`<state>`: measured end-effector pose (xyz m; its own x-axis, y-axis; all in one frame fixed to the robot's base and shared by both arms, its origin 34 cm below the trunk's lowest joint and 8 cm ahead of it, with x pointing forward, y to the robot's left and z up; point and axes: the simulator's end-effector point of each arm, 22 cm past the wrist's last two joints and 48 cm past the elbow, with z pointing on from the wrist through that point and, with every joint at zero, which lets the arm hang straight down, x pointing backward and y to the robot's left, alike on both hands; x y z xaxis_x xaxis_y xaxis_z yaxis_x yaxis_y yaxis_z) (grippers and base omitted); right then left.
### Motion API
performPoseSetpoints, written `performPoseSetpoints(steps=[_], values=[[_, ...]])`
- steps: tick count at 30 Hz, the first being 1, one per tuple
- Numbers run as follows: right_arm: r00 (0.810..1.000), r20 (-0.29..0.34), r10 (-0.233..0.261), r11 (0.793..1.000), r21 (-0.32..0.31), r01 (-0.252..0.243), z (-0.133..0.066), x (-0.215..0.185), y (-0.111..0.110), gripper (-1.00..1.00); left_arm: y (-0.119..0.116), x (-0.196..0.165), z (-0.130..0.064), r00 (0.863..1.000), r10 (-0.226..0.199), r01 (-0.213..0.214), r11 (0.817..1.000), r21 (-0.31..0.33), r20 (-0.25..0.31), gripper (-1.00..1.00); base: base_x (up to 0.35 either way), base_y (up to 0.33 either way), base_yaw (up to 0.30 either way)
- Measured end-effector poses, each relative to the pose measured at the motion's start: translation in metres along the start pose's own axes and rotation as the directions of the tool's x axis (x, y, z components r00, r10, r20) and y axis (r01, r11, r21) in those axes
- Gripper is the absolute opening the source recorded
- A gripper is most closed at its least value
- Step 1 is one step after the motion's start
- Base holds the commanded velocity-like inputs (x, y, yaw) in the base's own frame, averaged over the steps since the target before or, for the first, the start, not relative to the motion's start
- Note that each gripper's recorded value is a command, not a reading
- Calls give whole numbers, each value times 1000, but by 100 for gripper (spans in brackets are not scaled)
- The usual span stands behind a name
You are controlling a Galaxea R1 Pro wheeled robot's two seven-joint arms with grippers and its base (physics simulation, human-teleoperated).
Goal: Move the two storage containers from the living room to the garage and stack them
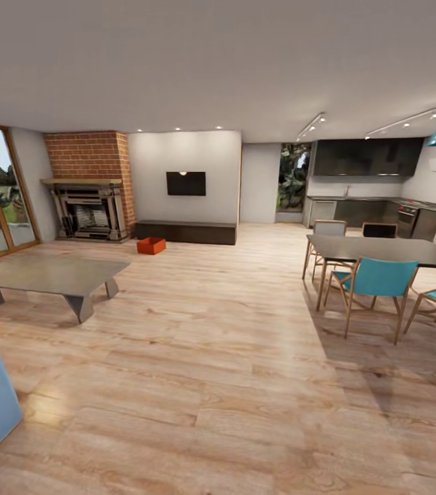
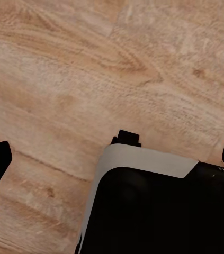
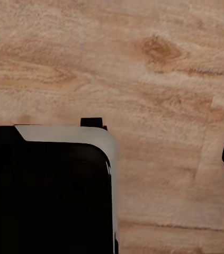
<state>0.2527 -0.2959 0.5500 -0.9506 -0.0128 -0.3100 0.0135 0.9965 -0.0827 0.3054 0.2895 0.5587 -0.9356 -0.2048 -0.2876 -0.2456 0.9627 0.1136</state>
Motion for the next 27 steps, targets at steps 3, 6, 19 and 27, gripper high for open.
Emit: performPoseSetpoints(steps=[3,6,19,27], values=[[1000,-1,-1,1000,0,1,0,0,0,100,0,0,0,1000,0,0,1000,0,0,100,323,0,0],[1000,-2,-1,1000,0,1,0,0,0,100,0,0,0,1000,0,0,1000,0,0,100,323,0,0],[1000,-1,0,1000,1,0,0,0,0,100,1,0,0,1000,0,0,1000,-1,-1,100,323,0,0],[1000,-5,-1,1000,1,1,0,1,0,100,1,0,0,1000,0,0,1000,-2,-1,100,323,0,0]])
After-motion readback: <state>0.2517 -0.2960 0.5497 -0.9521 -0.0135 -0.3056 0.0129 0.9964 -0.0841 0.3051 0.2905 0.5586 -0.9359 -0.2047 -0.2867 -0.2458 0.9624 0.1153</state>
